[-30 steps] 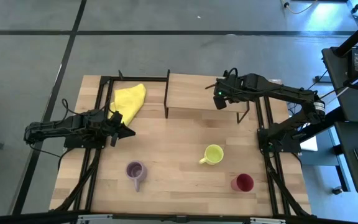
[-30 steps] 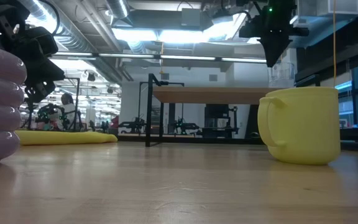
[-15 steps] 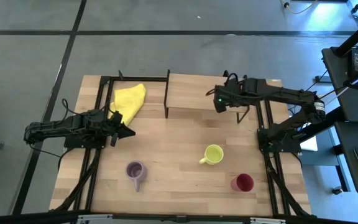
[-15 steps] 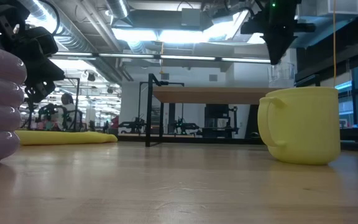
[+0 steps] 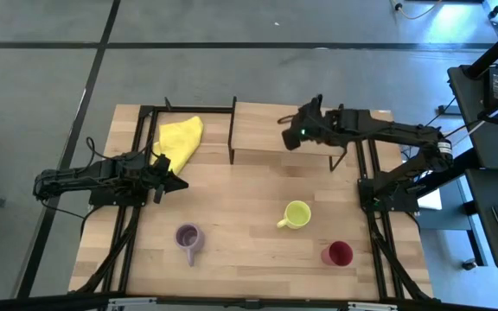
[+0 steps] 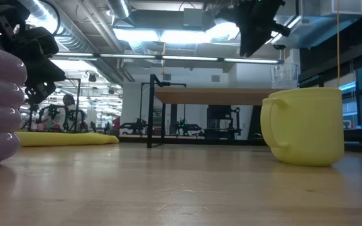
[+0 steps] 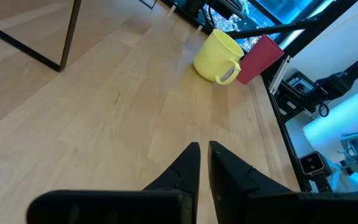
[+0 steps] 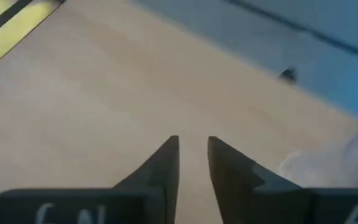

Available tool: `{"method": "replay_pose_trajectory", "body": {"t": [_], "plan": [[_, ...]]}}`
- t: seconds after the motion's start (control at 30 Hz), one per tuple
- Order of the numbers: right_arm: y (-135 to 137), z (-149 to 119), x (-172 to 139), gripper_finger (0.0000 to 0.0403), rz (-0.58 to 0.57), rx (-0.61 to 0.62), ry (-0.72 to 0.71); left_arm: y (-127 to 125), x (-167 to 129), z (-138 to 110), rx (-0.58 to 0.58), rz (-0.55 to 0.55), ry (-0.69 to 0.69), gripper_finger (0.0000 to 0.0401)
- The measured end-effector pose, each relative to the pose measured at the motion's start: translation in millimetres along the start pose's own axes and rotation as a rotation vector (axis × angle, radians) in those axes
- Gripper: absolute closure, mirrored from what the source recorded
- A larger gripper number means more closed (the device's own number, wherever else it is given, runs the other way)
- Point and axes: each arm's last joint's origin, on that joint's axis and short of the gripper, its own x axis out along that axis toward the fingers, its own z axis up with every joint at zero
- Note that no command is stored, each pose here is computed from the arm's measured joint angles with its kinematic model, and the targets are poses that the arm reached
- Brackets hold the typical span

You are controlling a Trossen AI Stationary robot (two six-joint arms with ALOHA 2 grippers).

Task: Stack small to large cups/mugs on shelf
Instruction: Put the transparent mug on the shelf

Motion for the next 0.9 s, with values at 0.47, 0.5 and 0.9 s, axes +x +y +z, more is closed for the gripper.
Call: {"method": "replay_pose_trajectory", "body": {"t": [0.47,0.5,0.9], "plan": [[-51.3,34.5,33.6,0.0266,-0.099,-0.090,0.058,0.0,0.0,0.0,0.000,0.000,0.000,0.0374],[-54.5,36.2,35.2,0.0268,-0.104,-0.100,0.060,0.0,0.0,0.0,0.000,0.000,0.000,0.0374],[-97.8,50.4,53.8,0.0265,-0.126,-0.027,0.145,0.0,0.0,0.0,0.000,0.000,0.000,0.0374]]}}
